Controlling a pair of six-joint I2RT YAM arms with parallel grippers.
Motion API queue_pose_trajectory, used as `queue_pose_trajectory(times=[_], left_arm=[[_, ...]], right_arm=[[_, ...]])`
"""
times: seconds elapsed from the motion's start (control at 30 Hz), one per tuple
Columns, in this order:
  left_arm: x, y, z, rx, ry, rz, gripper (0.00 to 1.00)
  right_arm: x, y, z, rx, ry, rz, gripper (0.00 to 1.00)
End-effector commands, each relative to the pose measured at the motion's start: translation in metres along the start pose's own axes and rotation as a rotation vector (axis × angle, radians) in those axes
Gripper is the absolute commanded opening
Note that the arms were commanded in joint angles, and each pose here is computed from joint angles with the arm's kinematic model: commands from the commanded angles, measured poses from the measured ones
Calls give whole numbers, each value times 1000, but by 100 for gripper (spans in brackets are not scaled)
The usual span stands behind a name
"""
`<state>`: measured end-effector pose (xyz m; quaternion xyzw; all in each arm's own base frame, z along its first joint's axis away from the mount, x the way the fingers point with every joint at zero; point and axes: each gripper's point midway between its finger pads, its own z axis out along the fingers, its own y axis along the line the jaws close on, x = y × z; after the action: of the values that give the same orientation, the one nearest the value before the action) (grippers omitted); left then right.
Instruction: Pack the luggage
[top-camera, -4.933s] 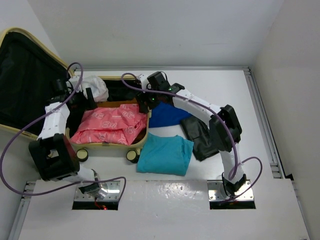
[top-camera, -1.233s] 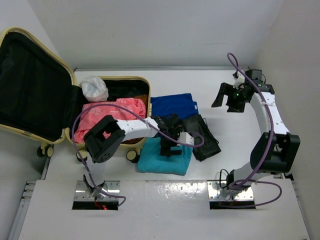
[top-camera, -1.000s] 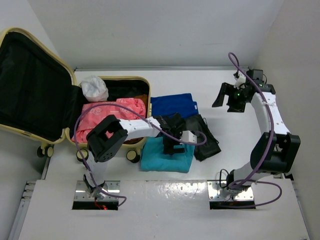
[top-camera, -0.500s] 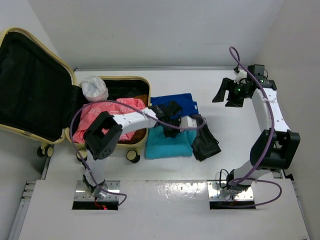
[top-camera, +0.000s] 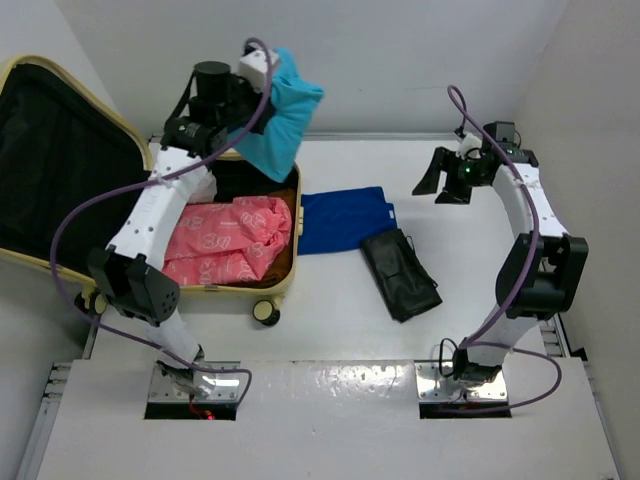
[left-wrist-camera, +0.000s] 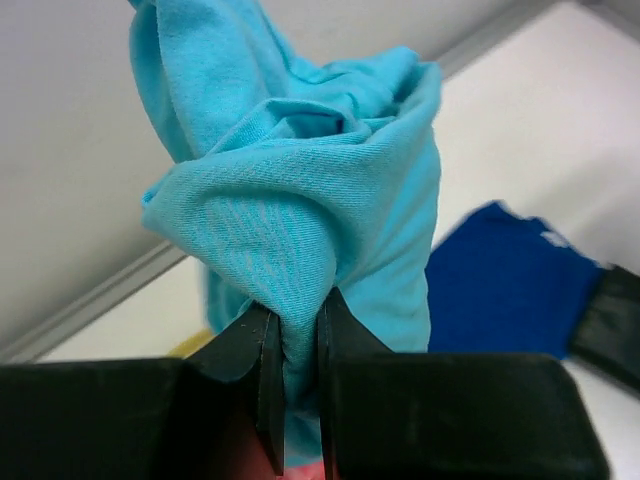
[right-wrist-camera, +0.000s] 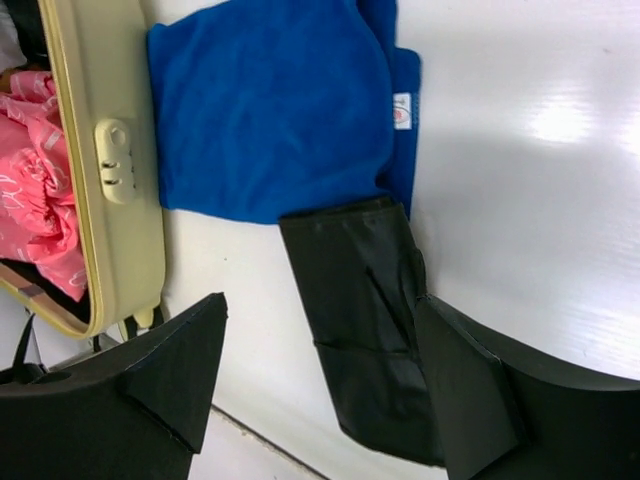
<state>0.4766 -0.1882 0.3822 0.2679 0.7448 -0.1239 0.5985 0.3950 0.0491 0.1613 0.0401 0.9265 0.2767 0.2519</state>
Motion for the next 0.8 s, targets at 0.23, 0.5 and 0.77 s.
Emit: queue_pose_trajectory(times=[0.23, 0.5, 0.77], left_arm=[[194, 71, 32, -125, 351, -20, 0], [316, 52, 41, 45, 695, 58, 0], [359, 34, 60, 126, 826, -1, 15]], right_arm=[[-57, 40, 30, -40, -112, -189, 75], [-46, 43, 49, -25, -48, -247, 77], [-42, 36, 58, -14, -16, -250, 78]])
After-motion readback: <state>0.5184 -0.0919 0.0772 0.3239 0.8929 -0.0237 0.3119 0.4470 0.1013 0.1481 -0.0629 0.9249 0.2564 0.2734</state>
